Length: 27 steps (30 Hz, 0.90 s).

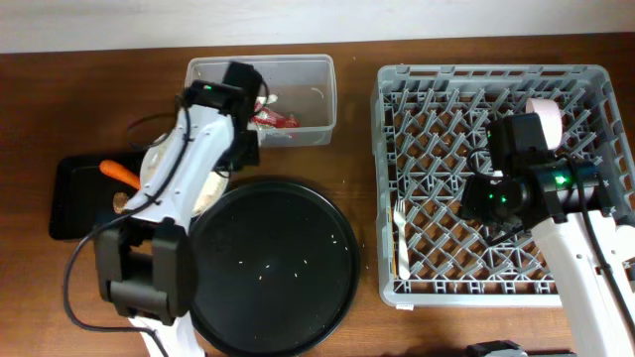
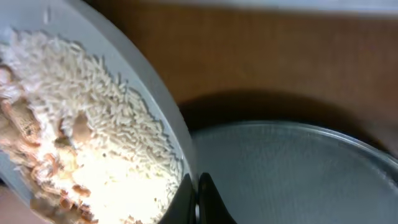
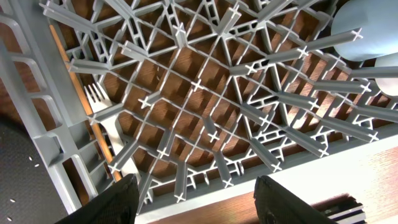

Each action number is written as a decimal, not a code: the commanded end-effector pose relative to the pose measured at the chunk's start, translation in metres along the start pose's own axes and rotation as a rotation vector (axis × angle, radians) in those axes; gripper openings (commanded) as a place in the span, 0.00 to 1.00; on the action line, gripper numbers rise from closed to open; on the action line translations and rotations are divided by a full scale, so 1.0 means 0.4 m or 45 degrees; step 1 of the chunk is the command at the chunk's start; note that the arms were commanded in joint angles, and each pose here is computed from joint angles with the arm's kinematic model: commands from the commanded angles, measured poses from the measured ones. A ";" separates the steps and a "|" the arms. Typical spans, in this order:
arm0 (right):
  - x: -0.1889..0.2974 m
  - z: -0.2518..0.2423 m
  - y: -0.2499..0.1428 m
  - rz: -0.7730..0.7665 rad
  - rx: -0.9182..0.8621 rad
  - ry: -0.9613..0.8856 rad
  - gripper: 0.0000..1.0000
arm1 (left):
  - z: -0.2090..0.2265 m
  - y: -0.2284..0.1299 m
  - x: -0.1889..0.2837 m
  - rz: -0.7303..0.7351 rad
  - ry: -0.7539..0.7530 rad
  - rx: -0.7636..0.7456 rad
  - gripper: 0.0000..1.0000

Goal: Sort waste into correct bins and load items into the dishwasher rack
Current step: 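Tip the white bowl's rice and shells onto the small black tray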

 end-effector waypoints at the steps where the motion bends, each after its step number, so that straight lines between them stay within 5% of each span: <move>1: 0.001 -0.003 0.002 0.002 -0.003 0.000 0.64 | 0.018 0.057 0.000 -0.025 -0.188 -0.029 0.01; 12: 0.000 -0.003 0.002 0.002 -0.003 0.000 0.64 | 0.168 0.153 0.001 0.044 -0.935 0.035 0.00; 27: 0.000 -0.003 0.002 0.003 -0.003 -0.001 0.64 | 0.374 0.157 0.079 -0.031 -1.378 0.196 0.00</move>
Point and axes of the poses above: each gripper's point midway between its finger pads, its own x axis back along the fingers, its own z axis along the line the jaws close on, y = z × x, the point moved 8 cm from there along x, back along the fingers, and after that the axes turned 12 degrees about x, right-handed, at the moved point
